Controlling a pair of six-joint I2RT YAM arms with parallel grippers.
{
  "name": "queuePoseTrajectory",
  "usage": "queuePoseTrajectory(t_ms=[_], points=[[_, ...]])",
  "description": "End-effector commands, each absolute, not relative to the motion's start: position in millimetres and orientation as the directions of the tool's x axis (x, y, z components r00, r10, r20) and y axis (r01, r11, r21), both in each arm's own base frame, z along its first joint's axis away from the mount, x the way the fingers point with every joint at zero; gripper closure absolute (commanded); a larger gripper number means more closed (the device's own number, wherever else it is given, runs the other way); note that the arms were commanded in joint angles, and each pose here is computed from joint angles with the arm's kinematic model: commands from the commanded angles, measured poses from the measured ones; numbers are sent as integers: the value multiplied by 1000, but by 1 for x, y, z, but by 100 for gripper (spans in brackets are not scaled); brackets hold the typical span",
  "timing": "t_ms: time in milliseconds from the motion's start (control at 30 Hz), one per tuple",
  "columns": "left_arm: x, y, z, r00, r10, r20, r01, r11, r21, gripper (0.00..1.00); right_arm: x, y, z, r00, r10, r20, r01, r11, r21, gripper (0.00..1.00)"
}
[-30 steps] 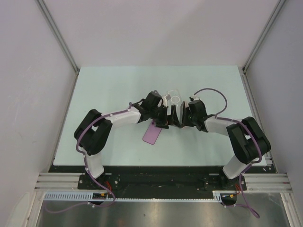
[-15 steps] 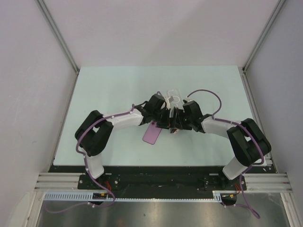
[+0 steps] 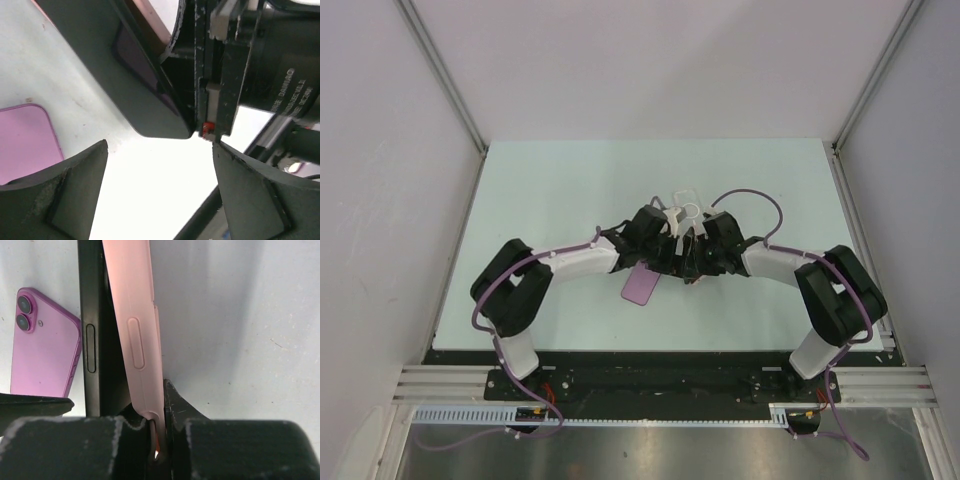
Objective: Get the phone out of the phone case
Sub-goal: Remove the phone case from the phone.
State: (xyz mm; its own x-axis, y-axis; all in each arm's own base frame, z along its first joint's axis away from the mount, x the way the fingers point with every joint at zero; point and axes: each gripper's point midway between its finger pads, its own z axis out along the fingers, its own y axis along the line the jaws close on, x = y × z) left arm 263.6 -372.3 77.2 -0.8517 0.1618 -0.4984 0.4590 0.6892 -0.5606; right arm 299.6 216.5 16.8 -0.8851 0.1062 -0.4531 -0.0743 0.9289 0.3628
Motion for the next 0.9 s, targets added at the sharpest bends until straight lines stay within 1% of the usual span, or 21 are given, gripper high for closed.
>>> queuePoseTrajectory(t_ms=[0, 67, 167, 200, 233, 333, 400, 633, 733, 800, 867], points=[[269, -354, 81, -732, 264, -628, 581, 723, -373, 11, 255, 182, -12, -955, 48, -293, -24, 971, 238, 100], [266, -357, 84, -672, 316, -669, 638, 706, -308, 11, 256, 181, -9, -954, 55, -295, -21, 968, 250, 100], [271, -352, 88, -592, 333, -734, 655, 729, -198, 10, 257, 177, -3, -952, 66, -298, -13, 967, 253, 100], [276, -355, 94, -557, 315, -769, 658, 732, -177, 9, 258, 176, -2, -952, 67, -298, -11, 967, 254, 100], [272, -350, 92, -533, 321, -782, 654, 743, -140, 9, 259, 176, 1, -950, 71, -305, -11, 966, 259, 100], [265, -362, 105, -436, 305, -846, 715, 688, -120, 9, 261, 174, 4, -948, 79, -308, -6, 963, 268, 100], [264, -367, 114, -391, 270, -880, 726, 678, -115, 9, 264, 173, 7, -946, 88, -310, -1, 961, 277, 100], [251, -386, 118, -358, 237, -903, 758, 639, -133, 9, 268, 174, 16, -942, 97, -322, -1, 957, 291, 100], [251, -390, 121, -373, 220, -901, 748, 646, -152, 8, 270, 175, 23, -935, 104, -338, -1, 955, 296, 100], [256, -386, 120, -388, 223, -894, 723, 676, -145, 8, 271, 178, 32, -927, 111, -359, -8, 949, 315, 100], [259, -380, 118, -420, 221, -880, 694, 703, -155, 7, 275, 173, 37, -917, 113, -382, 3, 961, 277, 100]])
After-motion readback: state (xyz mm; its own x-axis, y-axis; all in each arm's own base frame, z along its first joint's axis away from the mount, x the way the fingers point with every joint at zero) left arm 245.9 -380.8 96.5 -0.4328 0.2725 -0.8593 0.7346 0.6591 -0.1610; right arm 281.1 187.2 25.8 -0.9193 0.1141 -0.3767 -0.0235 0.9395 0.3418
